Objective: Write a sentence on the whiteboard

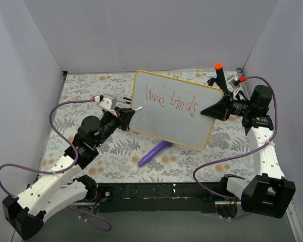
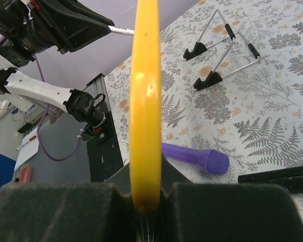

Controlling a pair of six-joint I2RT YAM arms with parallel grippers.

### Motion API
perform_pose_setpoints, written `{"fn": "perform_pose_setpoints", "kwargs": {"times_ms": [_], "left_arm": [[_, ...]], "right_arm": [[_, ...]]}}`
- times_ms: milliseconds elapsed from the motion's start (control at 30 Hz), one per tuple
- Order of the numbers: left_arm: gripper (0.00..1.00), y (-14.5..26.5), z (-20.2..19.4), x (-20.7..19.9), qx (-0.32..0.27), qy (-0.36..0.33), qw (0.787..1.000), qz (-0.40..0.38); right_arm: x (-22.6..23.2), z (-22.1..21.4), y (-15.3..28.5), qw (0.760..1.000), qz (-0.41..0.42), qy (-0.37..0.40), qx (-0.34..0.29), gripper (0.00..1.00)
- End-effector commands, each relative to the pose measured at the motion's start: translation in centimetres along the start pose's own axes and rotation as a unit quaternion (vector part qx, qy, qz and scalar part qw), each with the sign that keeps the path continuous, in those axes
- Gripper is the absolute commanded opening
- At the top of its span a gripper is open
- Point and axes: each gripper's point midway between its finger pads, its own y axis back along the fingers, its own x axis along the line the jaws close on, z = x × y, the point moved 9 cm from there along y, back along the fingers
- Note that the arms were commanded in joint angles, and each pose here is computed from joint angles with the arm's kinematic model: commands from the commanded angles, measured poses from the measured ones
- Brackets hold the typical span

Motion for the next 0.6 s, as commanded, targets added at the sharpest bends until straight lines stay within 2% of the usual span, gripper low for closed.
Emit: {"fn": "perform_pose_setpoints", "kwargs": {"times_ms": [0, 567], "left_arm": [[0.0, -0.6, 0.4, -0.2, -0.011, -0.01, 1.0, -0.007], [0.0, -0.6, -1.6, 0.3, 0.048, -0.007, 0.999, 0.009]], "right_arm": [[1.7, 0.8, 0.2, 0.998, 0.038, 0.043, 0.006, 0.01], [1.7, 0.6, 0.2, 0.998, 0.037, 0.042, 0.006, 0.01]]}}
